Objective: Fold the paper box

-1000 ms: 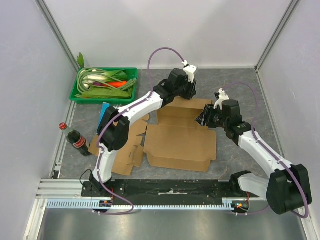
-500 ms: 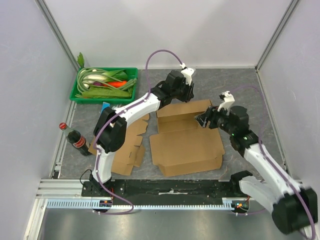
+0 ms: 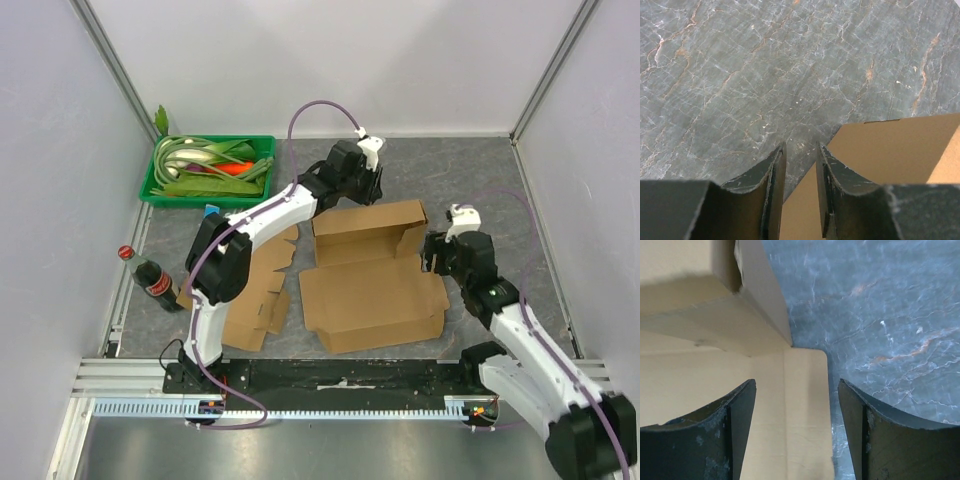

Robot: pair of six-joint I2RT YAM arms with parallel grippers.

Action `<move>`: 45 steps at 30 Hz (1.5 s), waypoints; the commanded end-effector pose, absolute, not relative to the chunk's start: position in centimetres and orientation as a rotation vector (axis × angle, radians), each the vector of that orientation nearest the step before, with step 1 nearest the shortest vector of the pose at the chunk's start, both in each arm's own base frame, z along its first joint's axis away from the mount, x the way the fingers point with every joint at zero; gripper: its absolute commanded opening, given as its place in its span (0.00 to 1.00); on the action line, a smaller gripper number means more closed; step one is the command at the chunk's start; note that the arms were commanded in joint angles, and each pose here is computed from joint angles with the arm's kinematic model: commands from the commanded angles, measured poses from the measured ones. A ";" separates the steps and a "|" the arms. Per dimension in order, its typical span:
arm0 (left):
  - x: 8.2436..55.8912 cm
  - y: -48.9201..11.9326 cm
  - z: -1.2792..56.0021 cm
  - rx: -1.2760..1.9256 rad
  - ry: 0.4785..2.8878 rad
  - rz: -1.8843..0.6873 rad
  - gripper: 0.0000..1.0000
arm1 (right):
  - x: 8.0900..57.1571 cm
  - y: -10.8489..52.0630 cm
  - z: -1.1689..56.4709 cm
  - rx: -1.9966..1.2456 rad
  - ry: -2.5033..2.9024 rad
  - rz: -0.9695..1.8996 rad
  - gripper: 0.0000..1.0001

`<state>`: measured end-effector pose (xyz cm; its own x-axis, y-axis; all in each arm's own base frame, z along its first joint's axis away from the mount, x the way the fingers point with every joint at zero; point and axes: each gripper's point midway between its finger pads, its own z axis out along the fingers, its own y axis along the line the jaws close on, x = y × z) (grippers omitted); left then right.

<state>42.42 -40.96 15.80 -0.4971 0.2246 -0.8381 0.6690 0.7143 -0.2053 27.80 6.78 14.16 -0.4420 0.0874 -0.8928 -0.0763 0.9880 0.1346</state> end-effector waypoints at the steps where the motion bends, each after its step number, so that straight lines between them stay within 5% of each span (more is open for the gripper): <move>1: 42.5 -41.0 17.4 0.662 2.050 -0.737 0.36 | 30.1 7.7 12.5 -0.324 2.016 0.085 0.73; 18: 42.2 -41.7 16.9 0.730 2.084 -0.841 0.36 | 35.3 12.6 13.5 -0.673 1.660 0.134 0.68; 21: 42.1 -41.7 16.5 0.736 2.091 -0.846 0.36 | 35.5 12.6 13.7 -0.652 1.612 0.129 0.63; 28: 42.5 -41.6 16.6 0.723 2.094 -0.860 0.36 | 36.4 12.9 14.1 -0.645 1.585 0.126 0.35; 37: 42.3 -42.0 15.6 0.720 2.119 -0.917 0.36 | 37.4 13.8 13.3 -0.715 1.579 0.080 0.35; 42: 42.3 -42.1 15.7 0.728 2.123 -0.950 0.37 | 38.8 14.4 12.3 -0.741 1.640 0.044 0.14; 45: 42.1 -42.3 15.3 0.726 2.139 -0.984 0.36 | 39.2 13.9 12.3 -0.694 1.647 -0.037 0.20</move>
<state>42.80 -40.98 14.27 -0.5972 0.2225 -0.7706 0.6979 0.6177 -0.3625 37.92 14.13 11.23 -0.0601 -0.3990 -0.9150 -0.4880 0.8114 -0.3218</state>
